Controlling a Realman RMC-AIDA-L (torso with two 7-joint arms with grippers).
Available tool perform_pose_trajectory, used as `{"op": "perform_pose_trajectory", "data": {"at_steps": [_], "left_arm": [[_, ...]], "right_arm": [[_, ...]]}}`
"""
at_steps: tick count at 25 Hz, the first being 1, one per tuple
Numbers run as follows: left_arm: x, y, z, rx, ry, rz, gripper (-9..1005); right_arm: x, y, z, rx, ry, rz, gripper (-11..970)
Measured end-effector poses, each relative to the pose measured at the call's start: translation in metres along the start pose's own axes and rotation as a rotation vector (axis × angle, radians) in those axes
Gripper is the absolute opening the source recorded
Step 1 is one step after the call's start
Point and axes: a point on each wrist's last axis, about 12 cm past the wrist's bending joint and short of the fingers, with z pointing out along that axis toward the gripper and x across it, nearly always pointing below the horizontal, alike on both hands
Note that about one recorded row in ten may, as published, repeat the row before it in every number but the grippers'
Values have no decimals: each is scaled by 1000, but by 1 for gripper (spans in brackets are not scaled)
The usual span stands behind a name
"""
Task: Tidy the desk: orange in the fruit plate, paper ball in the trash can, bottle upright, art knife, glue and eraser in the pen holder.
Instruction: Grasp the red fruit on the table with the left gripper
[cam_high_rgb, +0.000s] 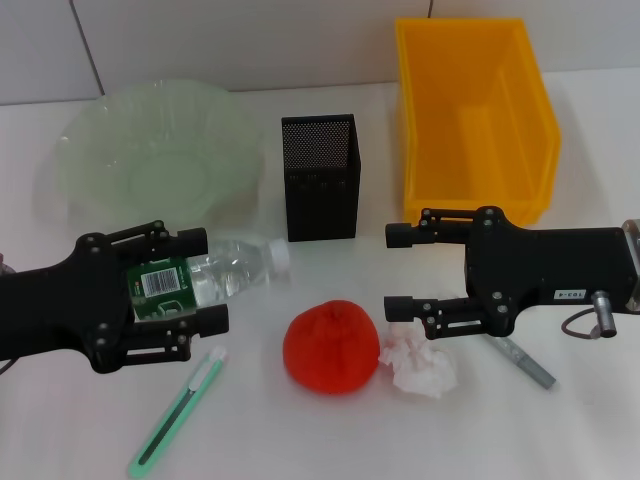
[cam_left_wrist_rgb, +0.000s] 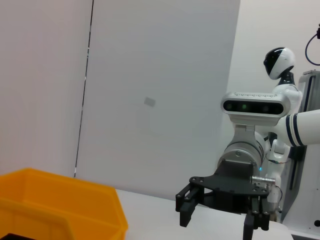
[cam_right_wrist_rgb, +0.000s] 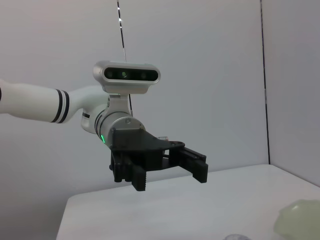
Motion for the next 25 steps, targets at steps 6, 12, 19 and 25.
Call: {"op": "perform_pose_trajectory", "data": {"at_steps": [6, 12, 19, 25], "left_arm": [[1, 0, 1, 3, 0, -4, 825], [2, 0, 1, 1, 0, -7, 822], [2, 0, 1, -1, 1, -7, 818], [2, 1, 2, -1, 5, -10, 814]], "right_arm": [[0, 0, 0, 1, 1, 1, 761], [0, 0, 0, 2, 1, 1, 761], [0, 0, 0, -1, 0, 3, 761], [2, 1, -4, 19, 2, 7, 761]]}}
